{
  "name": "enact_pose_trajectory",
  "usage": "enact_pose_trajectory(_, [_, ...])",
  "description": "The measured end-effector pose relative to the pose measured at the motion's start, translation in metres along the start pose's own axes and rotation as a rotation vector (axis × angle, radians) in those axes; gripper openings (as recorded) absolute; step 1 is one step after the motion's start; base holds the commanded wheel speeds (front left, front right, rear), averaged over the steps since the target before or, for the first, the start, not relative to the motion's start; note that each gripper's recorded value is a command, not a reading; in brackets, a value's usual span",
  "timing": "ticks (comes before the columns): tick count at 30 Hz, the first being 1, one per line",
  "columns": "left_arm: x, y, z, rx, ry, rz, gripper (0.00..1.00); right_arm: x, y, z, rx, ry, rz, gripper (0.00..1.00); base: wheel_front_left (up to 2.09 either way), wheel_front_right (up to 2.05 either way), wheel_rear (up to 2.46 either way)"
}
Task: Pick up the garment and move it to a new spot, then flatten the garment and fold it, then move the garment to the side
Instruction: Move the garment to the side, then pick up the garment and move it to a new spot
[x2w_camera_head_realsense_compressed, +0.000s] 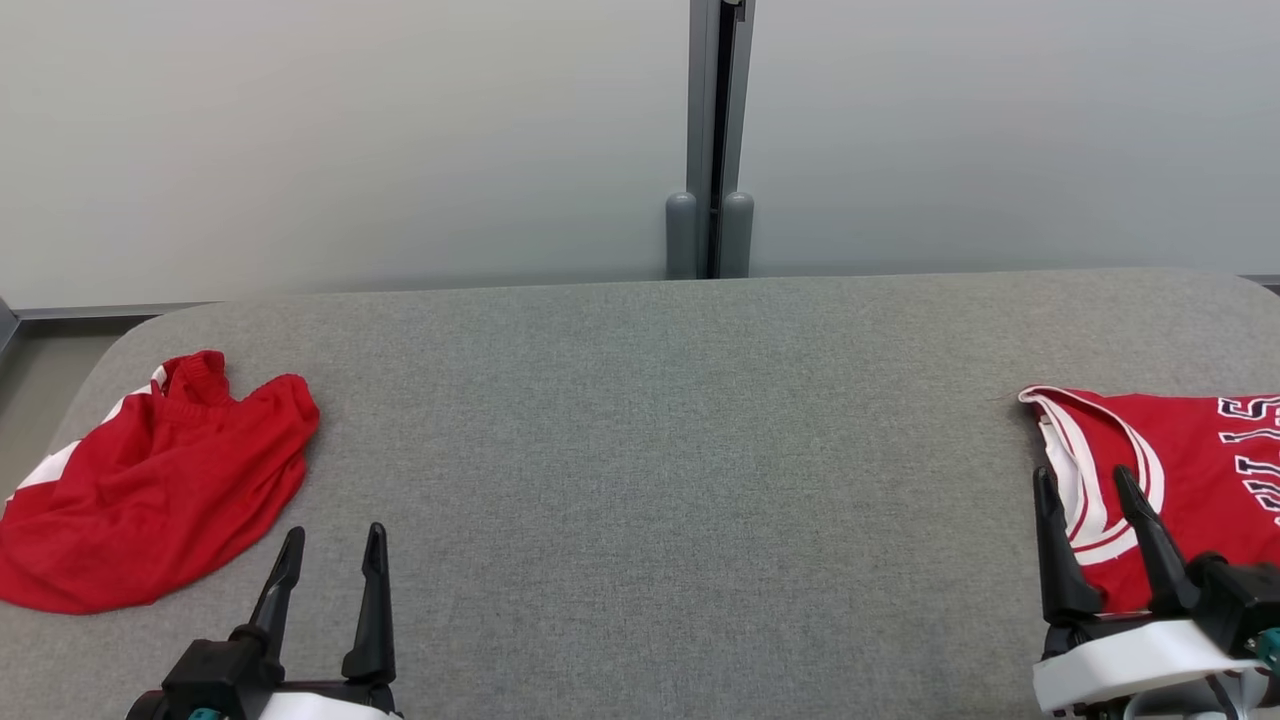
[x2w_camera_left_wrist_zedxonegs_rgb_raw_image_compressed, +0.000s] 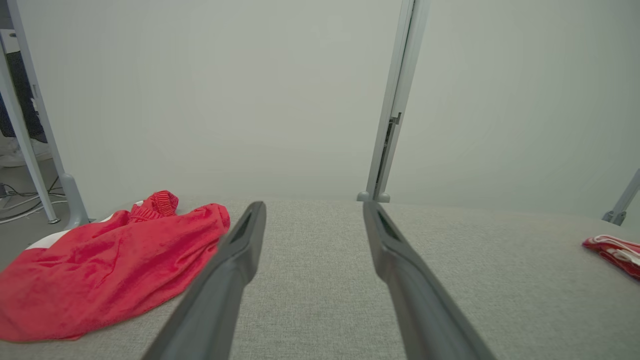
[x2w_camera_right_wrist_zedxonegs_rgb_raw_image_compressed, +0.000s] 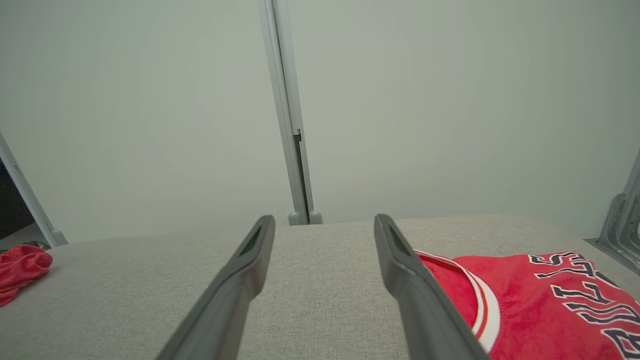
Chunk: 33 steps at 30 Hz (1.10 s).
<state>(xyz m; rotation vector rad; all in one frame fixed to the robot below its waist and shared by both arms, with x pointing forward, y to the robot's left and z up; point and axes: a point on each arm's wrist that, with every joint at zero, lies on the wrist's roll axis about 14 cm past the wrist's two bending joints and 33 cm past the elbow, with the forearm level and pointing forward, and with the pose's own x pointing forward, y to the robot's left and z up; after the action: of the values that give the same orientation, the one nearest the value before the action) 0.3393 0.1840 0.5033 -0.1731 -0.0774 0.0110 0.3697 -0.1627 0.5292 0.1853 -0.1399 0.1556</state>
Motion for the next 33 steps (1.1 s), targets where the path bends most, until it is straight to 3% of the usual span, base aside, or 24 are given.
enact_pose_trajectory(20, [0.001,0.002,0.002,0.007,-0.009,0.005,1.0,0.007,0.012,-0.004,-0.011,0.012,0.042,1.0,0.0,0.0,0.0])
enact_pose_trajectory(33, [-0.033,0.066,0.015,0.042,-0.038,0.219,1.0,0.035,0.091,-0.019,0.034,0.038,0.265,1.0,0.0,0.0,0.0])
